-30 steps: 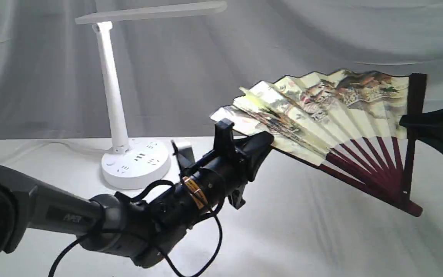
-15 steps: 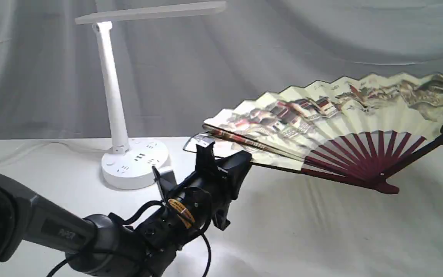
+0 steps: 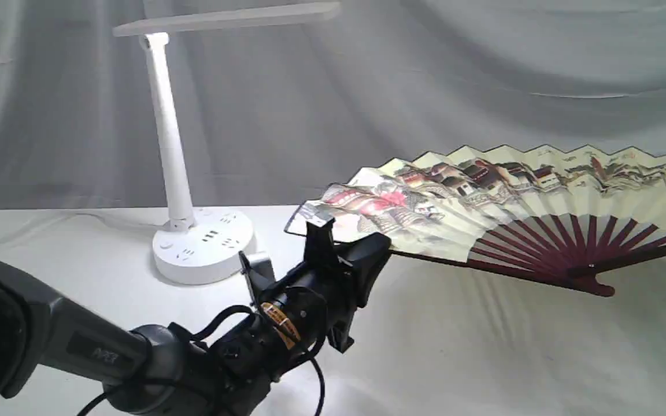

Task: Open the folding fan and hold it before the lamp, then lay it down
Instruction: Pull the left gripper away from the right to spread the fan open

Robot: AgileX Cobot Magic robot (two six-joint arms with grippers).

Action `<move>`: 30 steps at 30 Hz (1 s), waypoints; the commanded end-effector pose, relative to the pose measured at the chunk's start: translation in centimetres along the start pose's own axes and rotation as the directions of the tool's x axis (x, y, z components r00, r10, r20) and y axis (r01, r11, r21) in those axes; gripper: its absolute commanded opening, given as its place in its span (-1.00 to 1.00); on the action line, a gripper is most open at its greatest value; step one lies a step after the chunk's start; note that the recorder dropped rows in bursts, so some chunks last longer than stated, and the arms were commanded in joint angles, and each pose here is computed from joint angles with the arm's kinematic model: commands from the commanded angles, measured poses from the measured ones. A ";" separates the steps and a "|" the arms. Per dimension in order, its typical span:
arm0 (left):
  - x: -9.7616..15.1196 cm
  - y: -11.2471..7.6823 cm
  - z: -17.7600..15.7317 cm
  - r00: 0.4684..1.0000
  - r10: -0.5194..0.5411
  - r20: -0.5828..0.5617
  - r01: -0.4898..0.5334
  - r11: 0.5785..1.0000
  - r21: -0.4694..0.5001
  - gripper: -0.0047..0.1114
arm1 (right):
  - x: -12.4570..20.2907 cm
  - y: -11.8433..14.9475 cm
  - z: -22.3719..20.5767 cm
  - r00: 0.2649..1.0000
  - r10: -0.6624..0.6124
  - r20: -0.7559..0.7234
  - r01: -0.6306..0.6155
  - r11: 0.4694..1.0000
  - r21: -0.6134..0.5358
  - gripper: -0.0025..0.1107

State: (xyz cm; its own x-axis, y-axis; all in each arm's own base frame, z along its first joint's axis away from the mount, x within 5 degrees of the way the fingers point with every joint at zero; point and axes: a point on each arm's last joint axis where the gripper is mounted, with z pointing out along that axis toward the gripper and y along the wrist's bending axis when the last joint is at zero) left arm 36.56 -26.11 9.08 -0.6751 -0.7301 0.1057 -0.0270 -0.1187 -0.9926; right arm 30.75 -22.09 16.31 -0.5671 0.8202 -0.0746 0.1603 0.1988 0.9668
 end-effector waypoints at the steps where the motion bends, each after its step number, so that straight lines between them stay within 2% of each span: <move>1: -2.3 -1.4 -0.3 0.987 -0.076 0.142 0.062 0.993 0.103 -0.92 | -0.7 -0.7 -1.2 0.996 -0.056 0.072 0.050 0.996 0.077 -0.96; 20: -2.3 -1.4 -0.4 0.985 -0.087 0.152 0.072 0.992 0.103 -0.92 | -0.7 -0.7 -1.2 0.996 -0.056 0.072 0.050 0.996 0.077 -0.96; 30: -2.7 -2.0 -3.3 0.964 -0.115 0.240 0.102 0.993 0.065 -0.92 | -0.4 -0.4 -0.1 0.997 -0.062 0.046 0.058 0.996 0.071 -0.96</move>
State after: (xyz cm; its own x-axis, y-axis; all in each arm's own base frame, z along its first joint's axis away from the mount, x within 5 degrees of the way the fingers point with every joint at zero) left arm 34.55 -24.56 9.19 -0.6463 -0.7516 0.1319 -0.0823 -0.1031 -0.9913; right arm 30.97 -21.36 16.06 -0.5896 0.8049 -0.0673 0.1661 0.2024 0.9651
